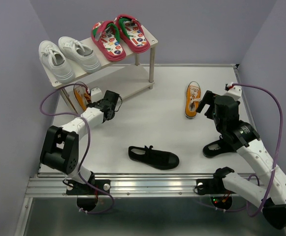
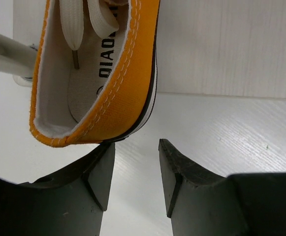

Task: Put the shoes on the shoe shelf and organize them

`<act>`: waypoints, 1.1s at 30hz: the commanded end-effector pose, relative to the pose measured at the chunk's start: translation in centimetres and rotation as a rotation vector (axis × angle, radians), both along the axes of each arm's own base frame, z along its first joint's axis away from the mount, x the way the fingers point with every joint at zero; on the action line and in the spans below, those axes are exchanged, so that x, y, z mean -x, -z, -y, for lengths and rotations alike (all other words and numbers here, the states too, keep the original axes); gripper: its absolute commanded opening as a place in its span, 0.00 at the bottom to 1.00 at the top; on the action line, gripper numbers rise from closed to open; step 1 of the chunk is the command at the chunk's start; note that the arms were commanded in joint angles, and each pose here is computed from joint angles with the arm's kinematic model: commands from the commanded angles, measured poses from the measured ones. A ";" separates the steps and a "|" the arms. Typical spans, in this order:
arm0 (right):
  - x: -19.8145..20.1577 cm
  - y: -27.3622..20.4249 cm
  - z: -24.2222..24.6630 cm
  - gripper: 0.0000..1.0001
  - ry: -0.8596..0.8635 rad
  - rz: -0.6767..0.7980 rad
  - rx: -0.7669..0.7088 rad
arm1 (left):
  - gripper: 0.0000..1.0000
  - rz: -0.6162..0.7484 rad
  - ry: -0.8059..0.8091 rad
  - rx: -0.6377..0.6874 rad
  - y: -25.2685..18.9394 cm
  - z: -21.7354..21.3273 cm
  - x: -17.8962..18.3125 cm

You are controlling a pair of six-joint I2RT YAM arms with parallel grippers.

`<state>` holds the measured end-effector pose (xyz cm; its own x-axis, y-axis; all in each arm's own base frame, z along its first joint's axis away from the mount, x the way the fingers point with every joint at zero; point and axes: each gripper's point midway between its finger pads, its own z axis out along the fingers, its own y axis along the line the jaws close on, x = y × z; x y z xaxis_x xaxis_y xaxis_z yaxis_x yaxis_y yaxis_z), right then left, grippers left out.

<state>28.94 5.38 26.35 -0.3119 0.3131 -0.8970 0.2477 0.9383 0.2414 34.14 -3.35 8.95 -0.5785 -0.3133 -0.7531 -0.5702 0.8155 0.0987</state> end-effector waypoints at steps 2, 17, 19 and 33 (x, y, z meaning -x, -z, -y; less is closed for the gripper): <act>0.0 -1.0 0.2 1.00 0.007 0.033 -0.009 | 0.51 0.071 -0.003 -0.033 -2.2 -0.3 -2.4; -2.9 7.3 -3.5 1.00 -0.063 -0.238 0.002 | 0.71 0.050 0.220 0.187 -2.6 7.3 4.3; -4.0 8.4 -3.6 1.00 -0.051 -0.272 0.017 | 0.70 0.023 0.257 0.190 -2.6 8.8 5.7; -10.2 13.1 0.1 0.80 0.019 -0.364 -0.023 | 0.71 0.029 0.468 0.259 -5.6 18.1 9.9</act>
<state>36.09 4.59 12.22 -0.6394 0.3327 -0.6931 0.3726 0.9227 0.0991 23.57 -20.62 11.98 -0.7194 -0.1781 -0.6714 -0.1340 0.9840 -0.1175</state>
